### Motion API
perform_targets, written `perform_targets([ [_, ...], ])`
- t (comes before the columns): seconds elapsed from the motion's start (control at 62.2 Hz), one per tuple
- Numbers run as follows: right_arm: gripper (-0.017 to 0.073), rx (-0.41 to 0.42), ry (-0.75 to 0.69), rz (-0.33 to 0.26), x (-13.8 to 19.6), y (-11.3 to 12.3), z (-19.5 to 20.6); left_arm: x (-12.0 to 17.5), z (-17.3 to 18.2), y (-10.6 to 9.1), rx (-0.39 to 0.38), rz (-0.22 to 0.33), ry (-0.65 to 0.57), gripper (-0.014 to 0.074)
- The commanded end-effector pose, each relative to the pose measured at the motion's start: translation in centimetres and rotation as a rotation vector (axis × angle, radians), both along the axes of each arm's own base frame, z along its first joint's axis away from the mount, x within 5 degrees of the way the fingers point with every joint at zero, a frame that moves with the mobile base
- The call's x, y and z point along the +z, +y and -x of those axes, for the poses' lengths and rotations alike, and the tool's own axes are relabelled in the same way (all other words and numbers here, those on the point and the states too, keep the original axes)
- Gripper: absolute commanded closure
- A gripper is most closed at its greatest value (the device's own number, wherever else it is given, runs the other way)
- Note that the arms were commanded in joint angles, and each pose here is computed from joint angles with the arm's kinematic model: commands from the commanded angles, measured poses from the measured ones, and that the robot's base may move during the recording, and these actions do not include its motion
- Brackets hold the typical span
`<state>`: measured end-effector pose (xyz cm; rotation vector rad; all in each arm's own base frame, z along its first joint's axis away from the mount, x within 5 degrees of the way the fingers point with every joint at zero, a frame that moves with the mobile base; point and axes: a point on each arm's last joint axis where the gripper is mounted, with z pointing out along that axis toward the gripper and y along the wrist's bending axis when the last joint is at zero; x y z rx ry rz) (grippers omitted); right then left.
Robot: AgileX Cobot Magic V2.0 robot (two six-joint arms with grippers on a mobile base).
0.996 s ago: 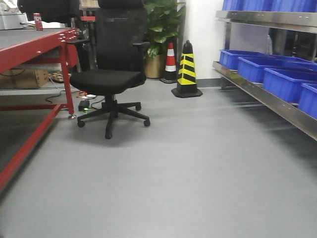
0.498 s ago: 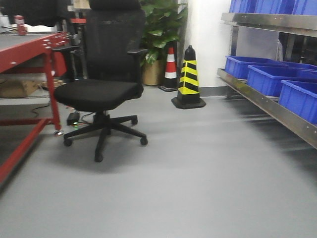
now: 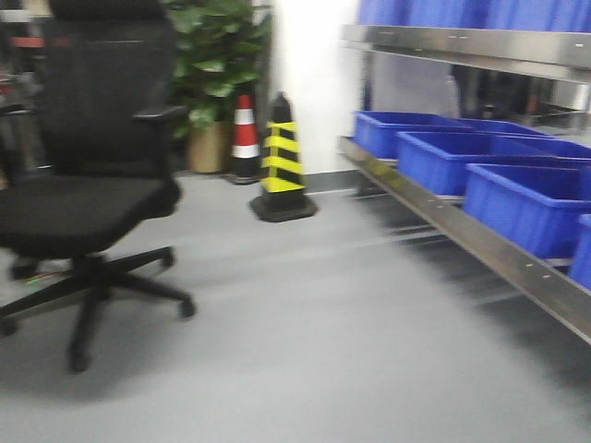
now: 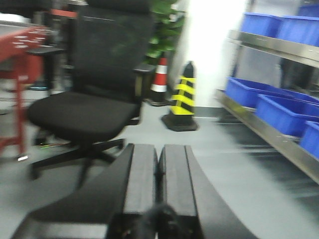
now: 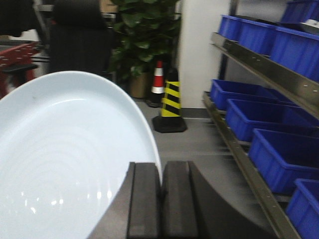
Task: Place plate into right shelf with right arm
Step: 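Drive the base toward the metal shelf with blue bins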
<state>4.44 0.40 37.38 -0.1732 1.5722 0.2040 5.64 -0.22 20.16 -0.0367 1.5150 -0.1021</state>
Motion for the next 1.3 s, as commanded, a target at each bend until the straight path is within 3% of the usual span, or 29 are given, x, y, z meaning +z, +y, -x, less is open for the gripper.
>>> perform_targets([
  [0.0, 0.0505, 0.012, -0.106, -0.007, 1.62, 0.09, 0.15, 0.56, 0.13, -0.01, -0.004, 0.009, -0.091, 0.0640],
  [1.285, 0.0505, 0.012, -0.106, -0.007, 1.62, 0.09, 0.15, 0.56, 0.13, -0.01, -0.004, 0.009, -0.091, 0.0640],
])
